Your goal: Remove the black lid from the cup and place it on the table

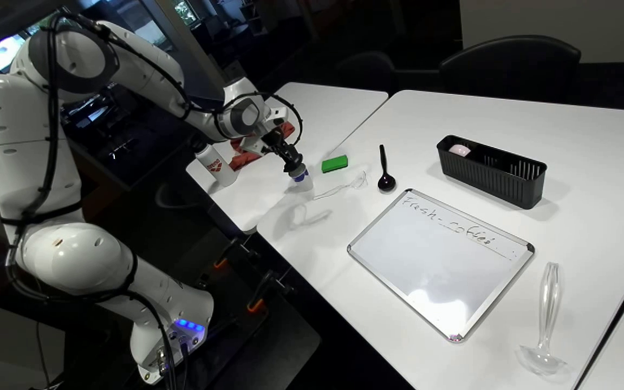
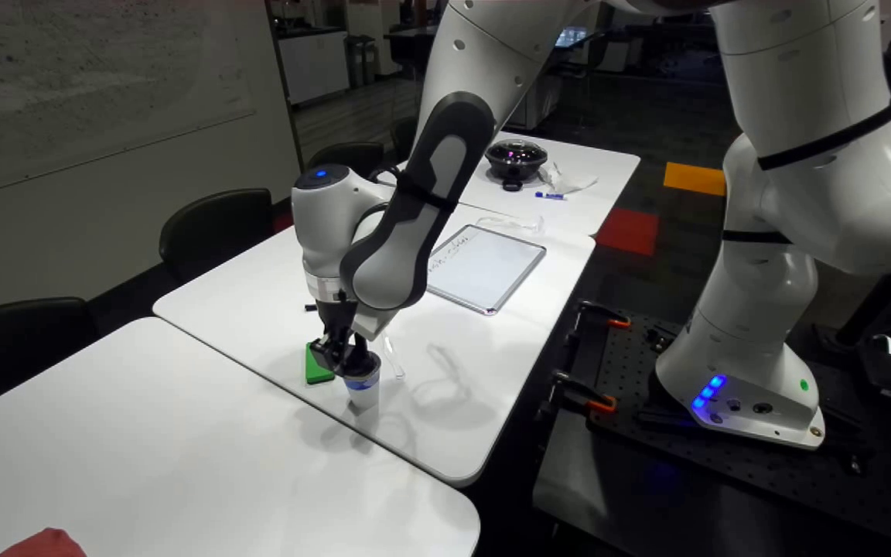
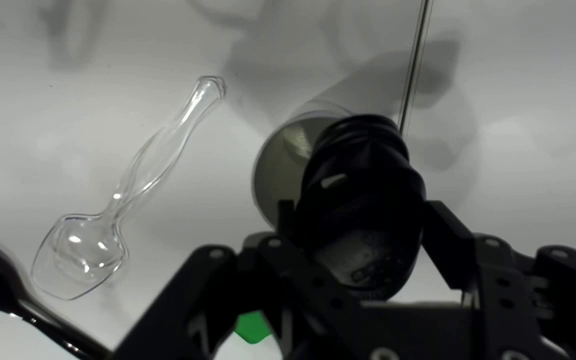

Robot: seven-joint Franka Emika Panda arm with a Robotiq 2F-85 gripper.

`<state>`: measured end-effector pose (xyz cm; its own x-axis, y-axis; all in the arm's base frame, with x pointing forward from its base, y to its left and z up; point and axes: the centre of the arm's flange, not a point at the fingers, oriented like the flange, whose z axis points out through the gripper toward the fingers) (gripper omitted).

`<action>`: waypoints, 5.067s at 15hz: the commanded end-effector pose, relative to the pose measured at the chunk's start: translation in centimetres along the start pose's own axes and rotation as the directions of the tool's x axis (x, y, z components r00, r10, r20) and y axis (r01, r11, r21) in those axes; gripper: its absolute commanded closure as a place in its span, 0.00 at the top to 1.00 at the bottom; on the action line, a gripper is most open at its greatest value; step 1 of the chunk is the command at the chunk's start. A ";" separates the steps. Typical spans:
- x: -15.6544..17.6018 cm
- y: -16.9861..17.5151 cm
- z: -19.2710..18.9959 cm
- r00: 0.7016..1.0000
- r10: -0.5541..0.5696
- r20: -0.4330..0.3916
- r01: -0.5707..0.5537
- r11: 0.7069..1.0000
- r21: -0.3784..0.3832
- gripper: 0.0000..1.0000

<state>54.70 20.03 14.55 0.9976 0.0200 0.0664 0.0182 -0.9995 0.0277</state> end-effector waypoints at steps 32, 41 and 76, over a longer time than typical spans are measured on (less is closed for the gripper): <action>-13.9 23.8 -3.0 0.820 0.569 -0.062 -0.568 0.822 0.035 0.68; -13.0 25.5 2.3 0.796 0.606 0.019 -0.606 0.796 0.001 0.68; -11.2 19.2 -10.3 0.875 0.391 -0.285 -0.391 0.919 0.057 1.00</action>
<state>44.73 0.22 19.90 0.8664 -0.3679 0.3376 -0.3732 -0.9263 -0.0518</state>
